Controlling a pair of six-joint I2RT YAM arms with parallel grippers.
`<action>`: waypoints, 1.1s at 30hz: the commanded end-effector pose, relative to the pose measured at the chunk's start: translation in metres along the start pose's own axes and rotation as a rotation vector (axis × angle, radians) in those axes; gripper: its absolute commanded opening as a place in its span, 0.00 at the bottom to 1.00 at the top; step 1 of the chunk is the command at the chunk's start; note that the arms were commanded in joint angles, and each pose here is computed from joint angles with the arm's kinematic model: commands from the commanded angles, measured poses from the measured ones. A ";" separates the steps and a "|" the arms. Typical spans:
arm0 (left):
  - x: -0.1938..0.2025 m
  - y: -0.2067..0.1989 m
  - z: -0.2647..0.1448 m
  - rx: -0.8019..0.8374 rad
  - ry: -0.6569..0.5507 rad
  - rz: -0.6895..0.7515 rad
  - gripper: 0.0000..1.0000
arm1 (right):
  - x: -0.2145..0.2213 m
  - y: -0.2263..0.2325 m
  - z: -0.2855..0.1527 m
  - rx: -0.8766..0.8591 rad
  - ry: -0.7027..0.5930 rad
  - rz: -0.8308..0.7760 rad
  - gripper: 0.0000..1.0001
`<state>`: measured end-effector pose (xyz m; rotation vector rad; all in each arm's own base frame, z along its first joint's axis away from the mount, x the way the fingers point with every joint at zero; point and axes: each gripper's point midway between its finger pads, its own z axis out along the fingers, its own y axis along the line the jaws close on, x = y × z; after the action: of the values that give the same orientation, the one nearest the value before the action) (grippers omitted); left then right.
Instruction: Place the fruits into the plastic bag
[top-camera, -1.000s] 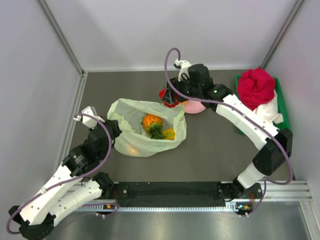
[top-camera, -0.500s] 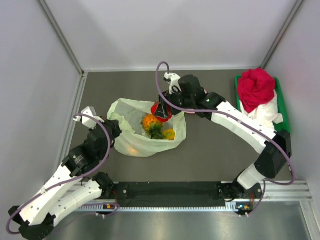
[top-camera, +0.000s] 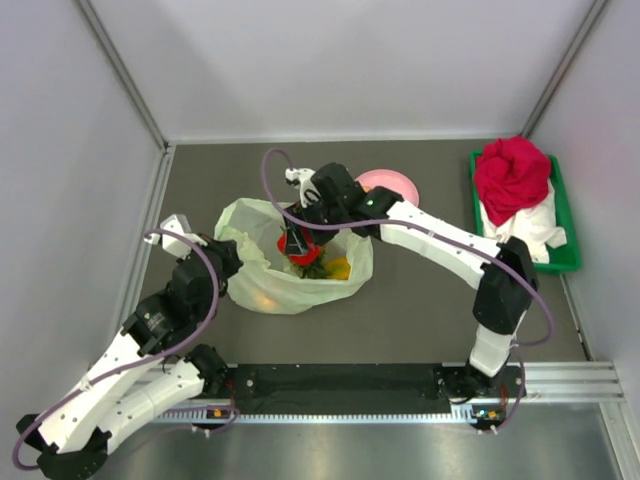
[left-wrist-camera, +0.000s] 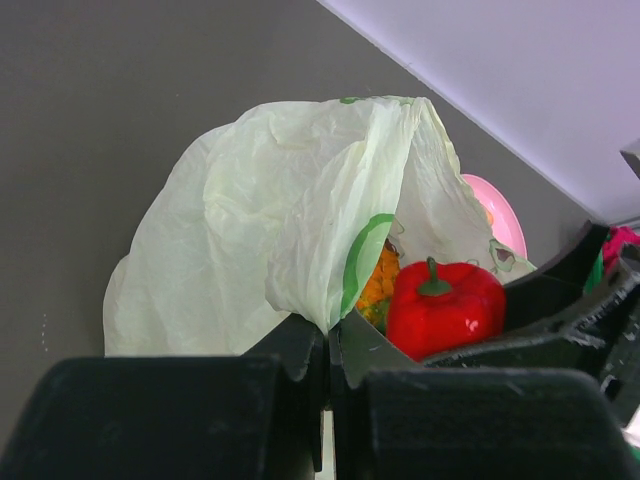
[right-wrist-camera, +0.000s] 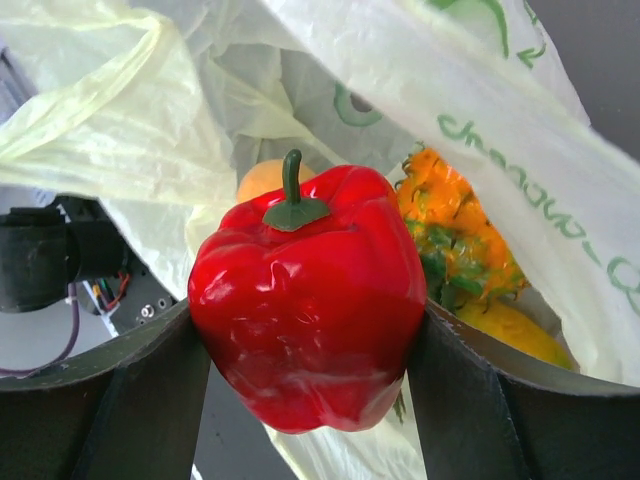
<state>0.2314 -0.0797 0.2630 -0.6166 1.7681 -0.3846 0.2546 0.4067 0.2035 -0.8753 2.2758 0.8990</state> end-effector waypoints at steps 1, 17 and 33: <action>-0.004 0.003 -0.001 -0.006 -0.021 -0.014 0.00 | -0.029 0.006 -0.001 0.028 -0.042 -0.020 0.40; -0.012 -0.002 -0.004 0.005 -0.030 -0.013 0.00 | -0.033 -0.001 0.058 0.060 0.006 -0.017 0.41; 0.000 -0.019 0.012 0.022 -0.007 -0.007 0.00 | 0.015 -0.015 0.071 0.068 0.141 -0.067 0.55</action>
<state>0.2384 -0.0857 0.2538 -0.6051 1.7943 -0.3536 0.2828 0.4504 0.1451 -0.9429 2.3697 0.7594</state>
